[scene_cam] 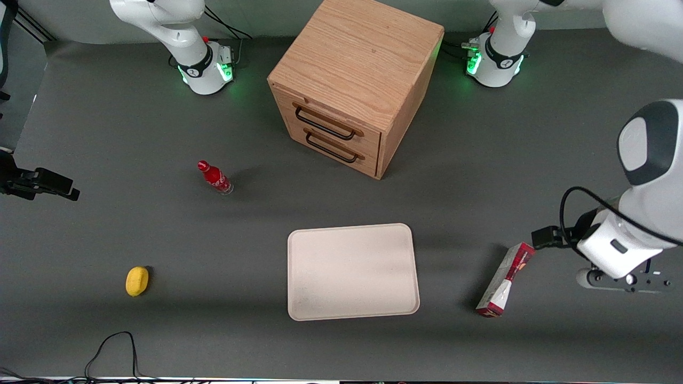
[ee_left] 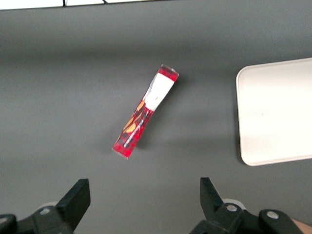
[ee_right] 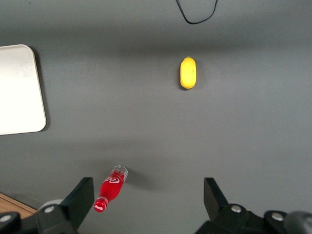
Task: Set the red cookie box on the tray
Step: 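Move the open left gripper down over the red cookie box, then lower the left gripper around the box's end and close it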
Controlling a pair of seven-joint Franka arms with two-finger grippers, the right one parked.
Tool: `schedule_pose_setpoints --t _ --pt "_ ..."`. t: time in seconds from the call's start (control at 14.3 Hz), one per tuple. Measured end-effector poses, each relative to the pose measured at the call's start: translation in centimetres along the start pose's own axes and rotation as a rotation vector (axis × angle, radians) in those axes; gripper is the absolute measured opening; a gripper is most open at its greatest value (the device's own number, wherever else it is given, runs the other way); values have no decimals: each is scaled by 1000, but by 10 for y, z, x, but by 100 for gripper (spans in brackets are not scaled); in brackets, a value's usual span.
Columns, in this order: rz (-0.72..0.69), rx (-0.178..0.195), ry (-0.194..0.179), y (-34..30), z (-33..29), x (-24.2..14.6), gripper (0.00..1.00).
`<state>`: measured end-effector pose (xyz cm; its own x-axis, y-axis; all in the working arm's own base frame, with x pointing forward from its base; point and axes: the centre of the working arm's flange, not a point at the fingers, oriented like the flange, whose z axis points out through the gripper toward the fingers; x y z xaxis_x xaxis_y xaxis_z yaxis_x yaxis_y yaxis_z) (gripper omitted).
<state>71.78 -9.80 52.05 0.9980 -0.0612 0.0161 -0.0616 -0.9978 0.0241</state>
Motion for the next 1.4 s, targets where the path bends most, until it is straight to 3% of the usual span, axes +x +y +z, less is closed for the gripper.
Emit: schedule_pose_setpoints --t 0.28,0.49,0.7,0.98,1.4 --pt "12 4 14 2 1 5 100" --pt "198 62 -1 4 9 6 100" --pt "362 79 -16 15 16 7 100" --pt "576 74 -31 12 15 6 100" --pt "586 31 -57 0 20 4 100"
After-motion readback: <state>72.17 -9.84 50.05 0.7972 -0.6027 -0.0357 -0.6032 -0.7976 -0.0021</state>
